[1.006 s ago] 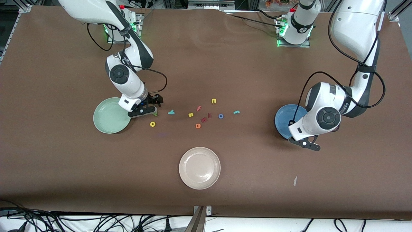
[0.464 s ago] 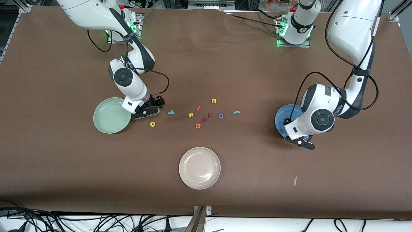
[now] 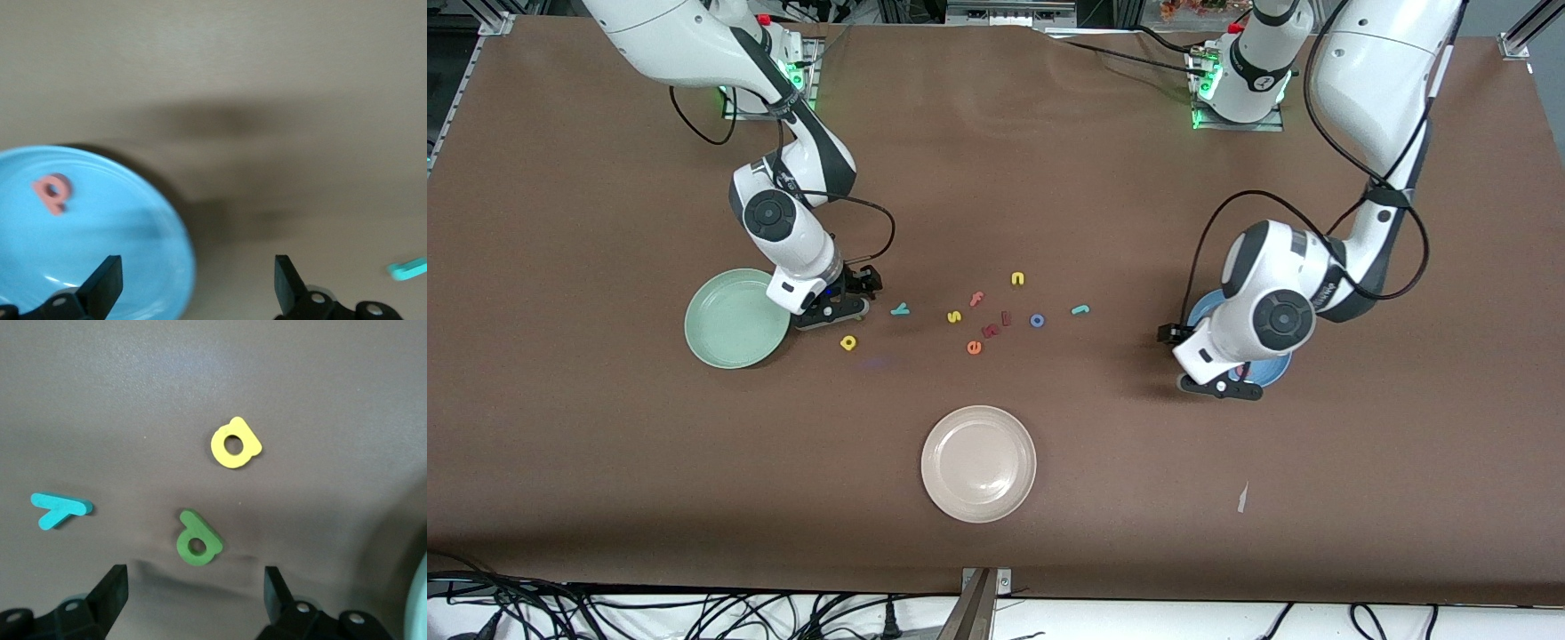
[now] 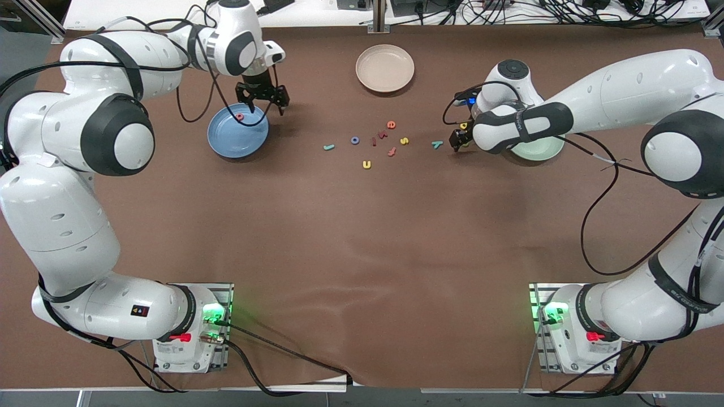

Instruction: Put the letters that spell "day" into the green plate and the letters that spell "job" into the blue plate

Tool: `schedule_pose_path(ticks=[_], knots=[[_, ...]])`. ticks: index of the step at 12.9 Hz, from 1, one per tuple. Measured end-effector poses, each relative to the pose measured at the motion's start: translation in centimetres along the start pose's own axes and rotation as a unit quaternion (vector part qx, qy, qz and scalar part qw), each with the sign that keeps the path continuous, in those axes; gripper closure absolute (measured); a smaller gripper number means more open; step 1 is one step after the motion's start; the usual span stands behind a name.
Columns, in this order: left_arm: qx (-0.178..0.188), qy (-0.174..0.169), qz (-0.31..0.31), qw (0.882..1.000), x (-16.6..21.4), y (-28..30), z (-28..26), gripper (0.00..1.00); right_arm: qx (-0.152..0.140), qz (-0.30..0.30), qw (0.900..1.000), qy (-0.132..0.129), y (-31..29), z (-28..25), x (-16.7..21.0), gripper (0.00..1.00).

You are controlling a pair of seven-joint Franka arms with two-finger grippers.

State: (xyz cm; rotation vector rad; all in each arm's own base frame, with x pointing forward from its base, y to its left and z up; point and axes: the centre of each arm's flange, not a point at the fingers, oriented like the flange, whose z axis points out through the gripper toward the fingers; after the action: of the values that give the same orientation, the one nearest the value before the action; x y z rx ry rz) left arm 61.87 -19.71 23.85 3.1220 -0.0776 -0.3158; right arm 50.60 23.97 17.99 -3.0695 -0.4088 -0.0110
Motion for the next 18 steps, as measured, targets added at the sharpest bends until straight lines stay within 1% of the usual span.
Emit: schedule_pose_path(ticks=[1,4,5,6,7,8,9,10,11,12,13,14,15,16,17,18], knots=[[-0.003,0.004,-0.026,1.0,-0.4,1.8,-0.1,0.0,0.0,0.0,1.0,0.0,0.0,0.1,0.0,0.16],[-0.009,0.024,-0.098,0.995,-2.1,8.3,-0.1,0.0,0.0,0.0,1.0,-0.001,0.0,0.3,-0.1,0.2],[-0.011,0.031,-0.117,0.993,-3.0,10.8,0.0,0.0,0.0,0.0,1.0,-0.002,0.0,0.4,-0.1,0.27],[-0.015,0.038,-0.134,0.99,-3.8,13.0,0.2,0.0,0.001,0.0,1.0,-0.003,0.0,0.5,-0.1,0.28],[-0.019,0.044,-0.145,0.988,-4.4,14.8,0.7,0.0,0.001,-0.001,1.0,-0.002,-0.1,0.6,-0.1,0.34],[-0.021,0.045,-0.151,0.987,-4.8,15.8,1.5,0.0,0.001,-0.001,1.0,-0.001,0.0,0.6,-0.1,0.42],[-0.021,0.043,-0.156,0.987,-4.9,16.2,2.6,0.0,0.001,-0.001,1.0,-0.001,0.0,0.6,-0.1,0.43],[-0.021,0.041,-0.157,0.986,-4.7,16.1,3.7,0.0,0.001,-0.002,1.0,0.0,0.0,0.5,0.0,0.52],[-0.022,0.039,-0.158,0.986,-4.5,16.1,4.8,0.0,0.001,-0.002,1.0,0.0,-0.1,0.5,0.0,0.52],[-0.021,0.035,-0.158,0.987,-4.5,16.1,6.0,0.01,0.0,-0.002,1.0,0.001,0.0,0.4,0.0,0.62],[-0.019,0.031,-0.156,0.987,-4.6,16.4,6.9,0.01,0.0,-0.002,1.0,0.002,0.0,0.4,0.1,0.66],[-0.017,0.028,-0.152,0.988,-4.9,16.9,7.5,0.01,0.0,-0.003,1.0,0.002,0.0,0.4,0.1,0.66],[-0.016,0.027,-0.147,0.989,-5.3,17.5,7.9,0.02,0.0,-0.003,1.0,0.002,0.0,0.4,0.1,0.7],[-0.015,0.026,-0.143,0.989,-5.5,17.9,8.0,0.06,0.0,-0.003,1.0,0.002,0.0,0.4,0.1,0.7],[-0.015,0.026,-0.141,0.989,-5.6,18.1,8.0,0.07,-0.001,-0.003,1.0,0.002,0.0,0.3,0.1,0.74],[-0.014,0.026,-0.14,0.99,-5.7,18.1,8.0,0.16,-0.001,-0.003,1.0,0.002,0.0,0.3,0.1,0.74]])
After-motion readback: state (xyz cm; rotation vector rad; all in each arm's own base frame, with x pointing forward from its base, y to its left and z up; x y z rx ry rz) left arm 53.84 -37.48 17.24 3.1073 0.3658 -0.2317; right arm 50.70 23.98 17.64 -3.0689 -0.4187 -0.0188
